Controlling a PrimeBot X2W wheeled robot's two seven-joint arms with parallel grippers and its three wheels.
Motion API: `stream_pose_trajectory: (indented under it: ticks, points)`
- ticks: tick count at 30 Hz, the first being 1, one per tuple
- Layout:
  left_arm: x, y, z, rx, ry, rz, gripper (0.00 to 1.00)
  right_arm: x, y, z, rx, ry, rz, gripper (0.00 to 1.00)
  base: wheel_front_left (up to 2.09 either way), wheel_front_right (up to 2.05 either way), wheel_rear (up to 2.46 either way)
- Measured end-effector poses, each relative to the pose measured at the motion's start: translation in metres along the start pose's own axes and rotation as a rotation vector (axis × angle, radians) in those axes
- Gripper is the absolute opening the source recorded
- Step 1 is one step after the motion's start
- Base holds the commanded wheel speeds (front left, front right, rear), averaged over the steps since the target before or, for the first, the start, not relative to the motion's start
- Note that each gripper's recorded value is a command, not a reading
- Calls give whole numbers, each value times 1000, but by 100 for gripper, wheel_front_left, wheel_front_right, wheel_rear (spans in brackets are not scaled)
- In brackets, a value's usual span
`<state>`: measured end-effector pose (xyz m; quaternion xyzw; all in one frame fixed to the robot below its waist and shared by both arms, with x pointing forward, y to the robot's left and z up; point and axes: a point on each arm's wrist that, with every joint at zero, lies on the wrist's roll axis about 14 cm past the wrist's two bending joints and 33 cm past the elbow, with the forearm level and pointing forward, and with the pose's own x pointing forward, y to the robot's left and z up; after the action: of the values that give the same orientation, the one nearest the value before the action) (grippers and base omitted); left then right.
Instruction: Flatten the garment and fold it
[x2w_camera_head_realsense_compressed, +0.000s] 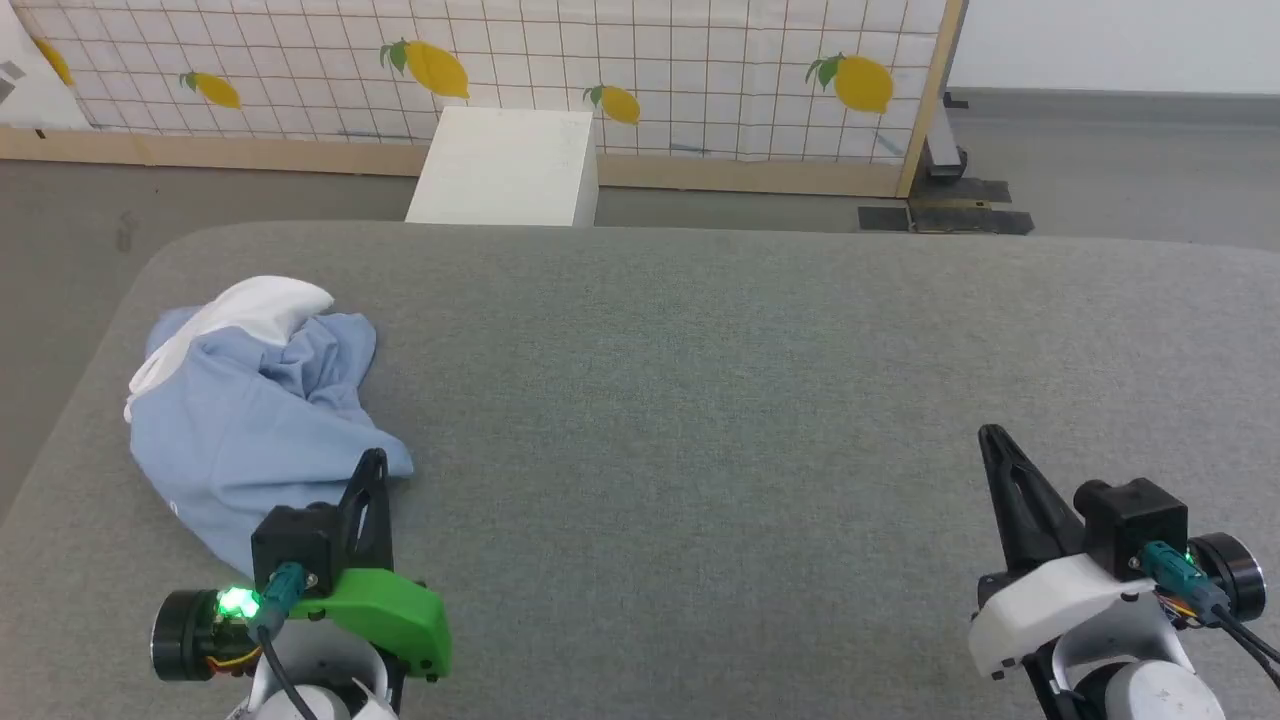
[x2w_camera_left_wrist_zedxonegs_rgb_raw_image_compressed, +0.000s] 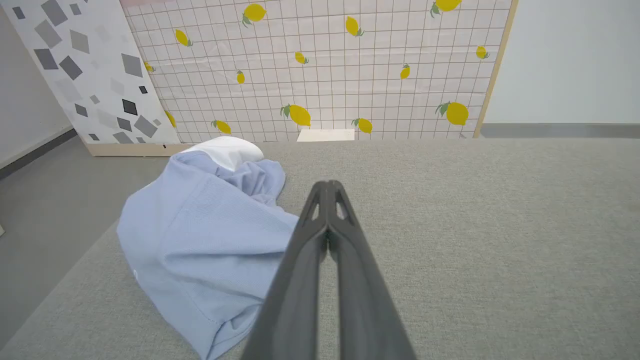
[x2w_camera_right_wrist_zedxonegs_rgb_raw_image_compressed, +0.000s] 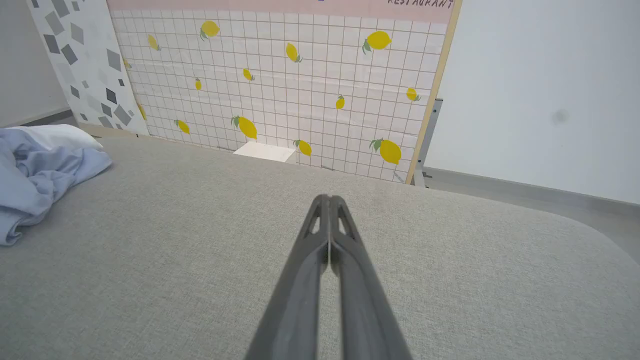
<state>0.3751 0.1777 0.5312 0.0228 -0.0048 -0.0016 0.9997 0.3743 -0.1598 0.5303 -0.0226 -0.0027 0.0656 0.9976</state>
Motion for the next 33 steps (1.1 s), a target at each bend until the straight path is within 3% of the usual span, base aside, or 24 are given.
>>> stream_pose_trajectory:
  ticks: [29,30,33]
  points:
    - [0,0,0,0,0,0,0,0,0,0,0,0,0,0,0,0,0]
    - [0,0,0,0,0,0,100,0,0,0,0,0,0,100,0,0,0]
    - [0,-1,0,0,0,-3,100,0,0,0,0,1,0,100,0,0,0]
